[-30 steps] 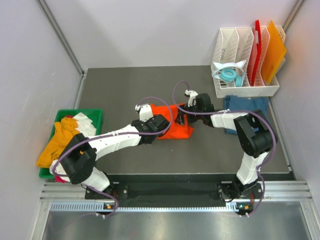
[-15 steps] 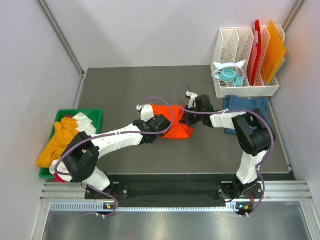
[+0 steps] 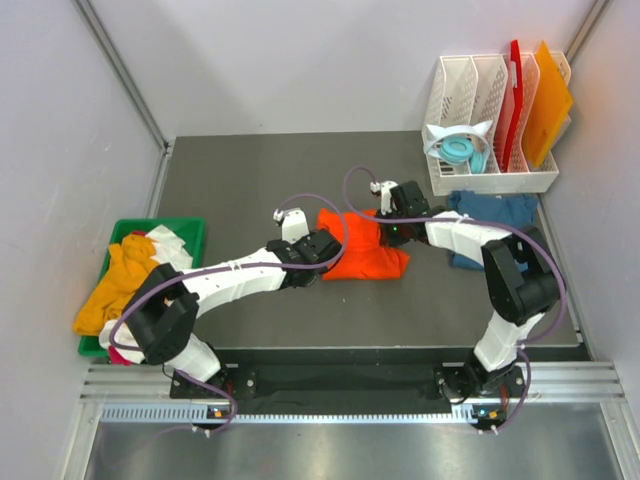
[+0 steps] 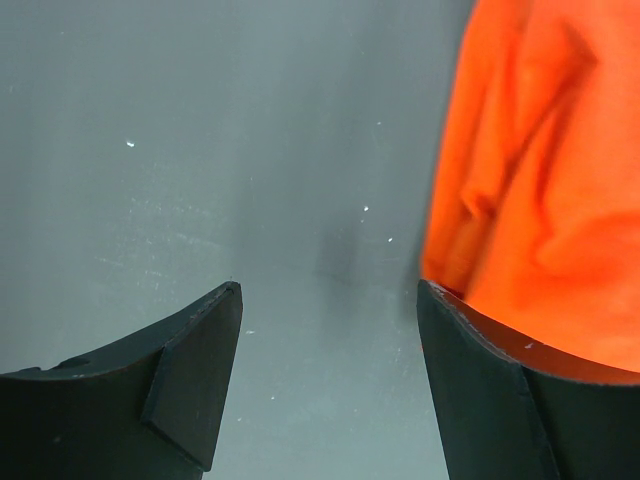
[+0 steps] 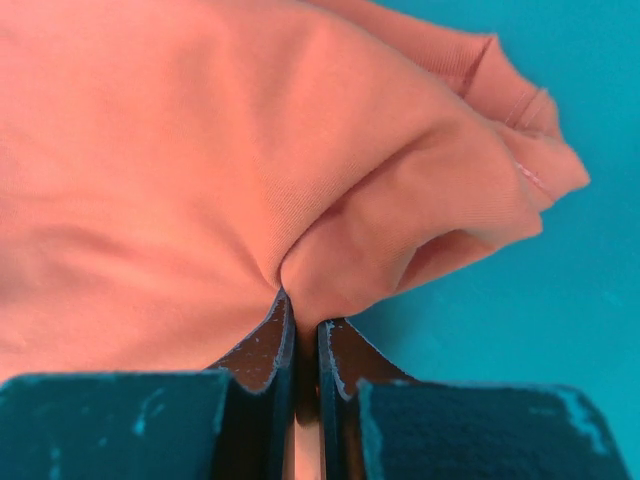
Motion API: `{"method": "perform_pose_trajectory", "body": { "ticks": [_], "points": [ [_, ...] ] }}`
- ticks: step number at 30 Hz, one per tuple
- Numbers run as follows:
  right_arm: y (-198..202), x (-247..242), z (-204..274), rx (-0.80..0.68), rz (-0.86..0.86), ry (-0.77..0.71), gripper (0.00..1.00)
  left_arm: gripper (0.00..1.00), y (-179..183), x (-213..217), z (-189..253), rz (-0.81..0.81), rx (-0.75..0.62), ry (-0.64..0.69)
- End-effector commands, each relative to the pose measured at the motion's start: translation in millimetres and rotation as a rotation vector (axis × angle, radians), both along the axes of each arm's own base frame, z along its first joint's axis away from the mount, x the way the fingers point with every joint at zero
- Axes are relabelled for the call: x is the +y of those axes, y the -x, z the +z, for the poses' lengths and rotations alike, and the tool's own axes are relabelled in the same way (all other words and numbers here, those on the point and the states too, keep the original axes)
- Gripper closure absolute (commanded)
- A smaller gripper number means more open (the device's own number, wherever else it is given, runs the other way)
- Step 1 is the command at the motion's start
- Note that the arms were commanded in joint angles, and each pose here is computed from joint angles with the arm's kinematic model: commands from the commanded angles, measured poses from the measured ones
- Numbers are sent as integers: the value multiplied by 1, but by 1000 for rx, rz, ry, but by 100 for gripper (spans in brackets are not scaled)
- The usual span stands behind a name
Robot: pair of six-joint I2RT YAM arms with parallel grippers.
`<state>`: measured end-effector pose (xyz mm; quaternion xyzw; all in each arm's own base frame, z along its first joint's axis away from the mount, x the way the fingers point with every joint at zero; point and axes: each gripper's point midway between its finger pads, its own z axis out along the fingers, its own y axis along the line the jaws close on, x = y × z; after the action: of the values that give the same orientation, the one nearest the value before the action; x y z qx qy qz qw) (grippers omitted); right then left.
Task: Fold and stack the t-shirts
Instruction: Put the neatly folded tshirt into the corner of the board with the right arm
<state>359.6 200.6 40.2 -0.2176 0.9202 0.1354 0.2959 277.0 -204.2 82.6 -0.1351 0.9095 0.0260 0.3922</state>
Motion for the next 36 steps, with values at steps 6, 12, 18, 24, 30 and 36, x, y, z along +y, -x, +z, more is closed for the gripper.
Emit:
{"method": "perform_pose_trajectory", "body": {
  "ticks": [6, 12, 18, 24, 30, 36],
  "points": [
    [-10, -27, 66, -177, -14, 88, 100, 25, 3, 5, 9, -6, -39, 16],
    [-15, -39, 91, -238, -27, 127, 100, 25, 5, 5, 8, -11, -38, 23],
    [-22, -56, 118, -285, -63, 144, 100, 25, 6, 8, 11, -17, -46, 19],
    [-28, -81, 150, -356, -84, 172, 100, 25, 11, 13, 9, -12, -48, 24],
    [-28, -117, 170, -379, -141, 201, 100, 26, 16, 16, 4, -10, -39, 31],
    [-28, -164, 168, -372, -224, 228, 100, 25, 15, 11, 1, -25, -33, 40]
  ]
}}
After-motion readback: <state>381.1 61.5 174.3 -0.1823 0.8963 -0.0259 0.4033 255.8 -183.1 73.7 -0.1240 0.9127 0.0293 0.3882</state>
